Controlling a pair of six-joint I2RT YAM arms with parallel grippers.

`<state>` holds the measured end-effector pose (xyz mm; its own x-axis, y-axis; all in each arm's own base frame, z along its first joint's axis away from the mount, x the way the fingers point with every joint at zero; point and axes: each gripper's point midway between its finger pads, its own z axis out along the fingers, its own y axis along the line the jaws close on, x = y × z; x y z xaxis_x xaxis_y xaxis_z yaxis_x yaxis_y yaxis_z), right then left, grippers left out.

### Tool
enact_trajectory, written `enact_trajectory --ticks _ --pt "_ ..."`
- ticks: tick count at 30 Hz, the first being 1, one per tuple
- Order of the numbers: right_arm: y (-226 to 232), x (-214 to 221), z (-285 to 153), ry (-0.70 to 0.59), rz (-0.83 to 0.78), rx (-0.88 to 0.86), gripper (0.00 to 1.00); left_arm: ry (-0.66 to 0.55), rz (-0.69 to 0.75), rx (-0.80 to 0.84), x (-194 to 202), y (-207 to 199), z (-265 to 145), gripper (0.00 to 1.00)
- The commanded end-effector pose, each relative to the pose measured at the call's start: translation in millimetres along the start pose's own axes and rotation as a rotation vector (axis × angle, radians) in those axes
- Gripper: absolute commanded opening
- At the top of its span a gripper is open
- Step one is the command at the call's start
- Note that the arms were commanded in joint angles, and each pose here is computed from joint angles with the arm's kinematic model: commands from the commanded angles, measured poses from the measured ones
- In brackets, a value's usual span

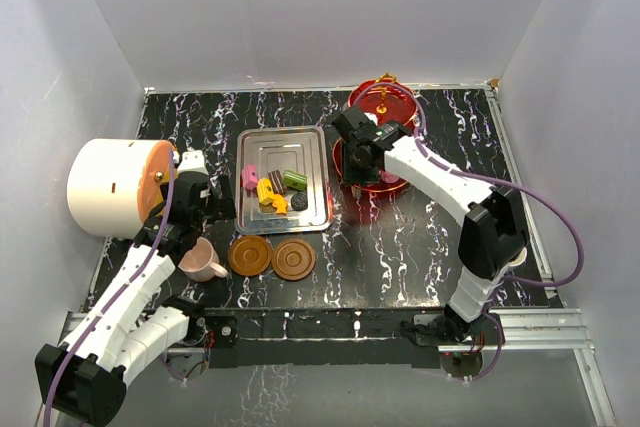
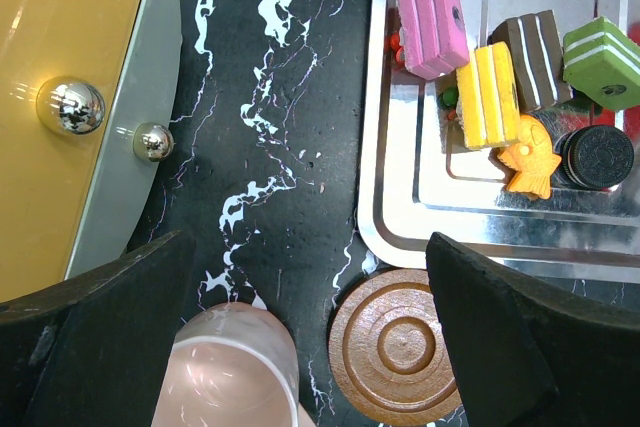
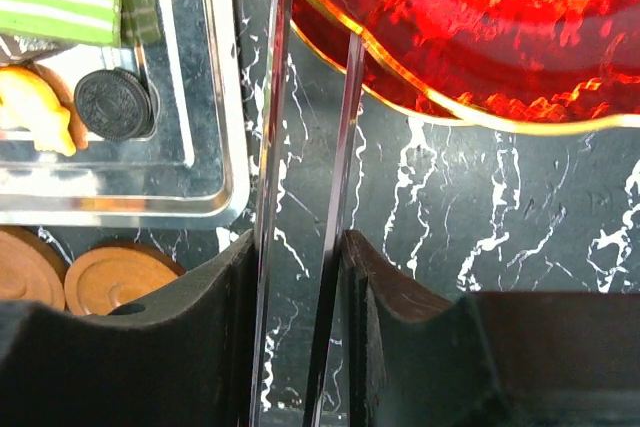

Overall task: Serve the afternoon tea
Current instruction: Place the desert on the desert table.

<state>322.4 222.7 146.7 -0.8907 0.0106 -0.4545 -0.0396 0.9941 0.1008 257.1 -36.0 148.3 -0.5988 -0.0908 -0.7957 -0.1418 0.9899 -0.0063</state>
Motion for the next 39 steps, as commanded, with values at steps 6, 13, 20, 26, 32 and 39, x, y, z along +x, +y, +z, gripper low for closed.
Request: enact_trajectory --ticks 6,13,20,26,32,39 --pt "-2.5 -18.4 28.1 -0.066 -0.057 0.083 0.30 -0.018 0.000 0.003 -5.7 -0.2 -0.4 0.99" --pt "-2.6 -24.4 25.1 -0.081 -0.062 0.103 0.31 -0.018 0.000 0.003 -5.8 -0.2 -0.6 0.99" --pt "11.5 -27.7 -2.0 -0.103 -0.047 -0.010 0.34 -0.019 0.000 0.002 -5.7 0.1 -0.5 0.99" --pt "13.8 -20.0 -23.2 -0.102 -0.038 -0.076 0.36 -0.021 0.000 0.005 -6.1 -0.3 -1.0 0.99" --pt "19.3 -15.2 -34.7 -0.097 -0.044 -0.135 0.37 -0.023 0.001 0.008 -6.3 -0.4 -1.7 0.99" --pt "35.6 -10.4 -51.0 -0.077 -0.096 -0.256 0.37 -0.024 0.001 0.007 -6.5 -0.2 -1.9 0.99"
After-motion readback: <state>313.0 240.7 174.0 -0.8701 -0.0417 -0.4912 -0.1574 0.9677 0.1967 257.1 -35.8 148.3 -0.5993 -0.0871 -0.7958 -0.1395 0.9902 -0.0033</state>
